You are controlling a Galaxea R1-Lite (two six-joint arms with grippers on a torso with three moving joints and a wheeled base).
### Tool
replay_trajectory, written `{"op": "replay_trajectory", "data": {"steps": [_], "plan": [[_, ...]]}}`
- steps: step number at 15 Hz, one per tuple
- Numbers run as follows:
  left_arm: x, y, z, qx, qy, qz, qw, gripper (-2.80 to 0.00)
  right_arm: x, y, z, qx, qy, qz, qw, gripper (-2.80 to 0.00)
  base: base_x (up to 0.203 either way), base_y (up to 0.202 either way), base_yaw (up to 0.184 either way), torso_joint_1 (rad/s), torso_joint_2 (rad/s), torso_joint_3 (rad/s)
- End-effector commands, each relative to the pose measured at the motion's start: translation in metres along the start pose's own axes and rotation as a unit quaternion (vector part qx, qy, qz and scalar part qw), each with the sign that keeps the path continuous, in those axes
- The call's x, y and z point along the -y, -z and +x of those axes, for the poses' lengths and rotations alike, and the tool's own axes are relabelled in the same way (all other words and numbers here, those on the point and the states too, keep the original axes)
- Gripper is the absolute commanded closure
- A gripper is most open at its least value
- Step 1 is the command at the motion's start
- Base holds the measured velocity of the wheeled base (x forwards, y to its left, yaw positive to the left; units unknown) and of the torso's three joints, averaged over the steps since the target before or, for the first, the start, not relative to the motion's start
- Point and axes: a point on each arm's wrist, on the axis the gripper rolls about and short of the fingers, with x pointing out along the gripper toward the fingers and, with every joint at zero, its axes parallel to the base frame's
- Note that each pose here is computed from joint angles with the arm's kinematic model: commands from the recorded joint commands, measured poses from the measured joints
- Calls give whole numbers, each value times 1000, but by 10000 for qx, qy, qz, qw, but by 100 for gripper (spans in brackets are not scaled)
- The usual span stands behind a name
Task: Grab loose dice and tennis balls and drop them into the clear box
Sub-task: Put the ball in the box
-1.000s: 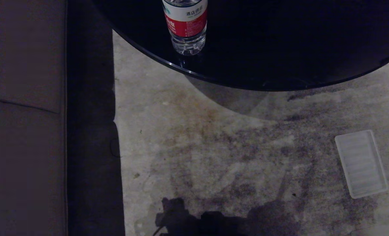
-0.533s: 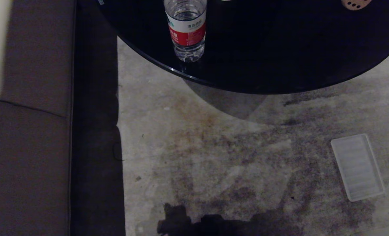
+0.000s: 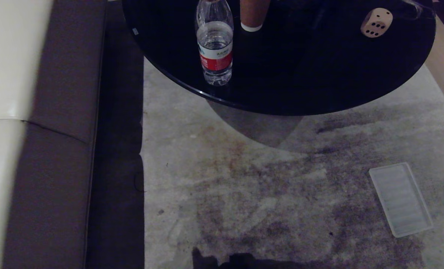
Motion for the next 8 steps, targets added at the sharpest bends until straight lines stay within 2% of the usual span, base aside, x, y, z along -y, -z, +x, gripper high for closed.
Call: {"op": "replay_trajectory", "data": {"steps": [1,8], "plan": [[0,0,0,-17,1,15,10000,0,0,0,0,-16,-1,2,10000,0,0,0,0,2,-1,203],[0,0,0,-9,1,-1,10000,0,0,0,0,-16,-1,2,10000,0,0,0,0,4,3,205]]}}
